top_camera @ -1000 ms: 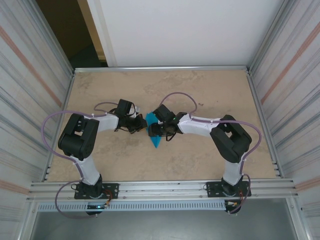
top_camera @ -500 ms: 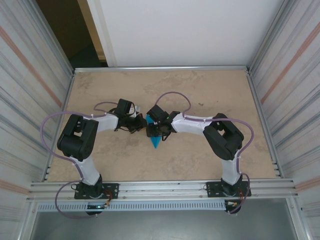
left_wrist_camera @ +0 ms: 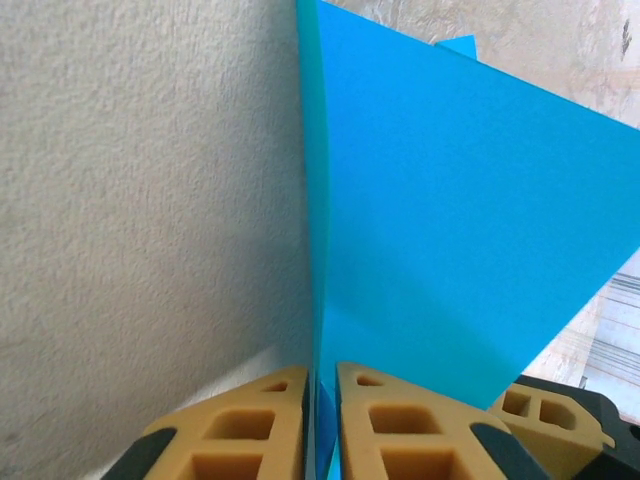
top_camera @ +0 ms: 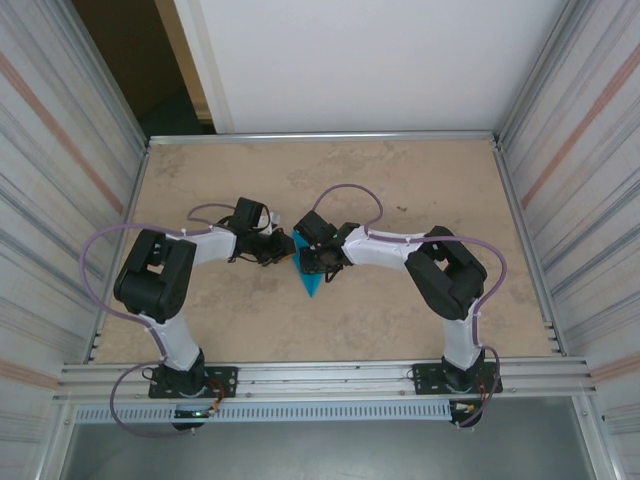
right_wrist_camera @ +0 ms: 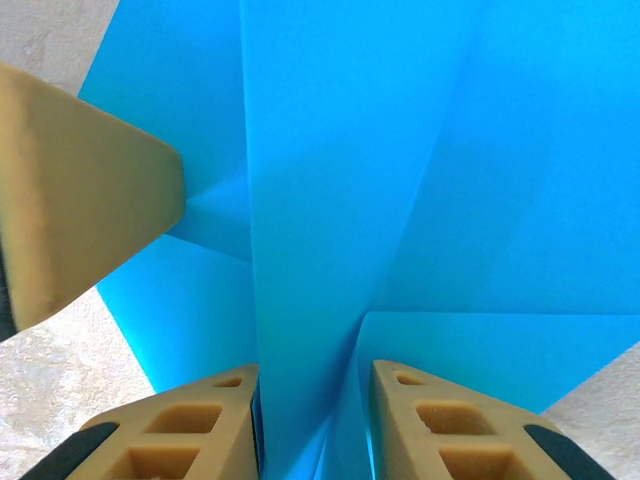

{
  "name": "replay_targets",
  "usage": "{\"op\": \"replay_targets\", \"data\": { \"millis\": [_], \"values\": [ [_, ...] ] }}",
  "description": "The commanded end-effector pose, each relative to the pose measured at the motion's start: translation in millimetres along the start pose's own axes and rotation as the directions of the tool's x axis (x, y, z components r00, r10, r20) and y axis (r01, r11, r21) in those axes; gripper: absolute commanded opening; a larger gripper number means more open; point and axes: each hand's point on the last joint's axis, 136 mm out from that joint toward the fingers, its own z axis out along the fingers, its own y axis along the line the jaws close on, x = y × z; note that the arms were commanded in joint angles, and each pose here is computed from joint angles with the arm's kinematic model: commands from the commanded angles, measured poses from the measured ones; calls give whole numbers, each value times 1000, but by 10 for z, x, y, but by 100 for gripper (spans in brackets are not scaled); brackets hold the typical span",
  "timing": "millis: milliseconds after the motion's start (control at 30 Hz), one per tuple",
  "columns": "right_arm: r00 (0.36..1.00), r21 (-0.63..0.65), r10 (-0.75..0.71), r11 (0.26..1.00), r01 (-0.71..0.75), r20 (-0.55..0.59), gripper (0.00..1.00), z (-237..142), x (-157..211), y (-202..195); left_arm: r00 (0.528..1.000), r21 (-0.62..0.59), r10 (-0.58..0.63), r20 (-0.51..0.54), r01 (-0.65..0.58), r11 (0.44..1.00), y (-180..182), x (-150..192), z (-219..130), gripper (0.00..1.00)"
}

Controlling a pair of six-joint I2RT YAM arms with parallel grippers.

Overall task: Fold a paper plane with a square sheet of paper (pick it up from the middle)
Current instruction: Move the paper plane to the top-center of the table.

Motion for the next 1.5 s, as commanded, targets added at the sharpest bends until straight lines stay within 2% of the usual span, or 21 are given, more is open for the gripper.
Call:
{"op": "replay_targets", "data": {
  "millis": [0, 267, 467, 700, 867, 1033, 1267, 1467],
  "values": [
    [1000, 32, 29, 999, -28, -2, 29, 30, -14, -8, 1000, 20, 16, 19, -16, 1000, -128, -34, -154, 19],
    [998, 111, 44, 993, -48, 43, 10, -81, -203, -230, 993, -39, -18, 113, 23, 999, 67, -168, -560, 39],
    [993, 163, 21, 986, -40, 116, 8, -242, -637, -521, 981, -123, -9, 194, 34, 992, 247, -221, -962, 56],
    [996, 180, 10, 983, -26, 91, 7, -119, -1114, -824, 967, -254, 28, 253, 39, 966, 403, -189, -1247, 76],
    [996, 213, 15, 977, -33, 87, 8, 11, -1310, -999, 966, -273, 37, 255, 36, 961, 435, -177, -1271, 84],
    [996, 218, 24, 975, -43, 88, 12, 73, -1424, -1107, 971, -266, 39, 237, 27, 964, 430, -170, -1236, 88],
    [998, 215, 39, 975, -49, 52, 25, 183, -1347, -1164, 974, -264, 45, 224, 16, 964, 435, -167, -1208, 91],
    [998, 221, 52, 974, -56, 25, 30, 266, -1249, -1183, 975, -293, 56, 215, 10, 956, 469, -139, -1241, 95]
  ]
}}
